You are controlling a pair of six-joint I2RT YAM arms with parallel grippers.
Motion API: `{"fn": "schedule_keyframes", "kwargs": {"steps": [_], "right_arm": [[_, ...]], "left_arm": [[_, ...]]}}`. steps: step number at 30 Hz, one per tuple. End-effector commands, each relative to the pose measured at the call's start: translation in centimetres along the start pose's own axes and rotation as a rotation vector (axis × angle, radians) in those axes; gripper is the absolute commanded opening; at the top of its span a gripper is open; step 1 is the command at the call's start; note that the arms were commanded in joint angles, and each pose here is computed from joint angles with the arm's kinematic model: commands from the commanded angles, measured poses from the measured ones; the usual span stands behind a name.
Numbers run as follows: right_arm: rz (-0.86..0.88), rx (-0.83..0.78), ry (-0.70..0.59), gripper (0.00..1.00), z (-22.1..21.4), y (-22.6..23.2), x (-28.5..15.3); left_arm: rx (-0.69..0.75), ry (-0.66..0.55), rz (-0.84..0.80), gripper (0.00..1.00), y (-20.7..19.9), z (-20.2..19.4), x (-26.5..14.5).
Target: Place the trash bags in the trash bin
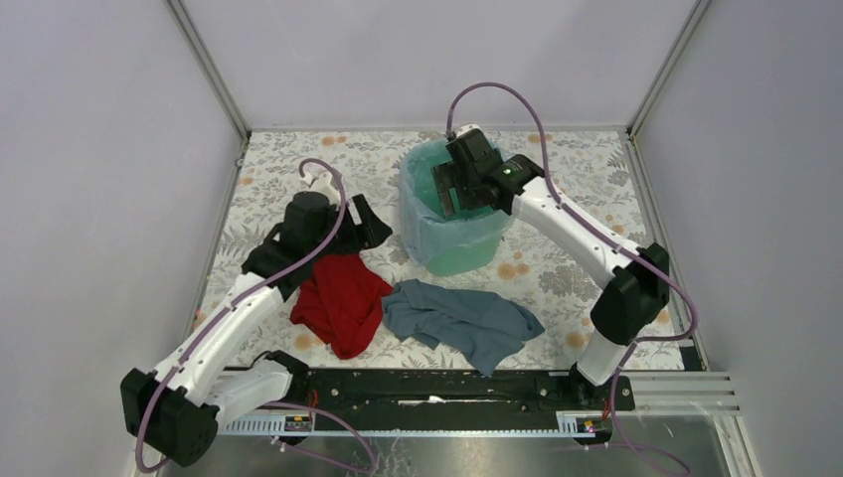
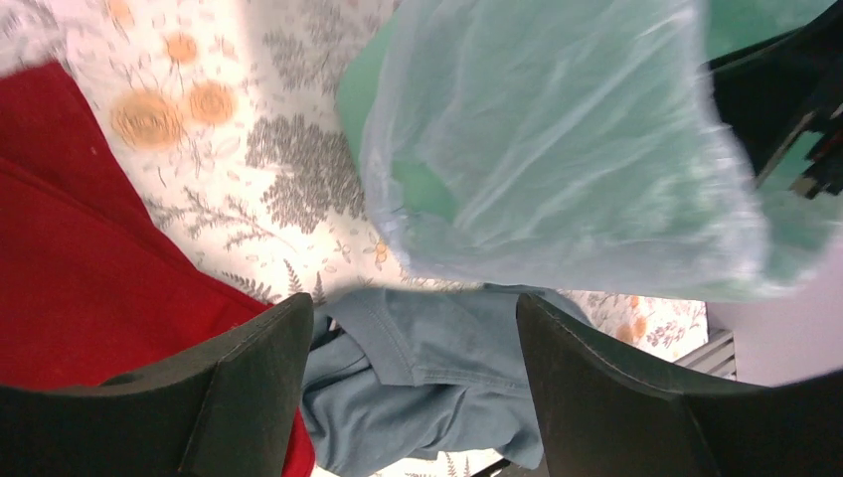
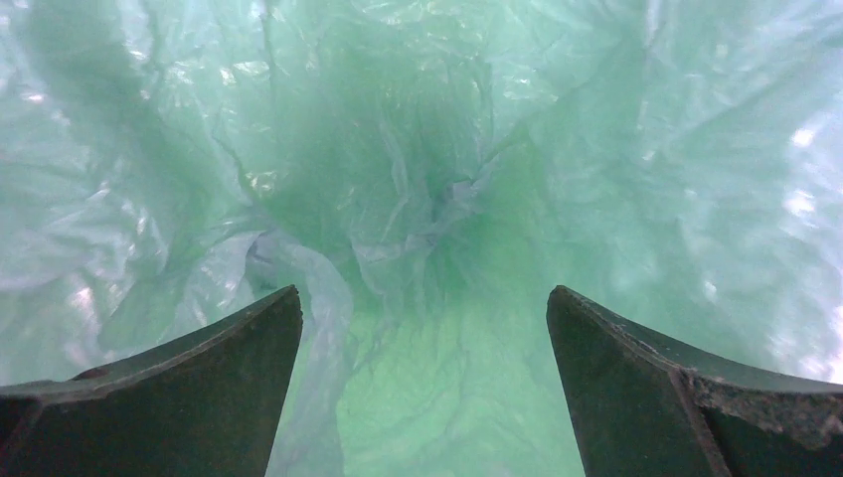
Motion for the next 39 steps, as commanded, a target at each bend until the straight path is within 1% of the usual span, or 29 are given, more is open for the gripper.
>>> {"fn": "schedule_keyframes", "kwargs": {"steps": [1, 6, 9, 14, 18, 20, 22, 25, 29, 31, 33, 37, 39], "right_arm": [[0.022, 0.016, -0.145, 1.00, 3.9, -1.2, -6.2], [0.205, 0.054, -0.236, 1.00, 5.5, 0.1, -12.1], [0.258, 0.067, -0.249, 1.00, 5.0, -0.1, -14.5], [0.312, 0.084, -0.210, 1.00, 1.7, -1.2, -17.1], [0.368, 0.091, -0.167, 1.00, -2.1, -2.2, -19.1], [0.392, 0.093, -0.146, 1.00, -4.1, -2.6, -19.1], [0.444, 0.103, -0.094, 1.00, -7.0, -2.0, -17.7], [0.535, 0.212, -0.093, 1.00, -8.9, -0.3, -15.3], [0.650, 0.320, -0.155, 1.00, -10.8, 2.2, -11.6], [0.615, 0.350, -0.202, 1.00, -11.6, 2.7, -9.4], [0.574, 0.383, -0.279, 1.00, -11.5, 2.7, -7.2], [0.518, 0.445, -0.388, 1.00, -11.0, 2.2, -3.9], [0.497, 0.467, -0.413, 1.00, -11.0, 2.3, -2.1]], "left_arm": [[0.098, -0.150, 0.017, 0.80, -1.6, 5.2, -3.8], [0.159, -0.277, -0.030, 0.86, -4.2, 9.5, -7.9], [0.172, -0.314, -0.065, 0.90, -5.2, 10.5, -9.3], [0.170, -0.279, -0.129, 0.96, -6.0, 9.5, -8.7], [0.157, -0.221, -0.185, 0.96, -6.1, 7.5, -7.3], [0.143, -0.189, -0.198, 0.96, -5.8, 6.4, -6.4], [0.131, -0.163, -0.198, 0.97, -5.4, 5.4, -5.7], [0.116, -0.157, -0.207, 0.98, -5.3, 4.9, -5.3], [0.109, -0.173, -0.212, 0.99, -5.5, 5.3, -5.7], [0.112, -0.185, -0.209, 0.99, -5.5, 5.4, -6.2], [0.117, -0.190, -0.199, 0.99, -5.4, 5.4, -6.6], [0.125, -0.198, -0.181, 0.99, -5.1, 5.3, -7.4], [0.123, -0.208, -0.174, 0.99, -5.0, 5.3, -7.8]]}}
Point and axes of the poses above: each gripper's point midway between its finger pads, its own x axis out along the fingers, its own y axis along the line the jaws close on, z = x × y, the point moved 1 cm from there along -x, back along the fingers, and after that the axes turned 10 degrees about x, right-handed, at the moved point
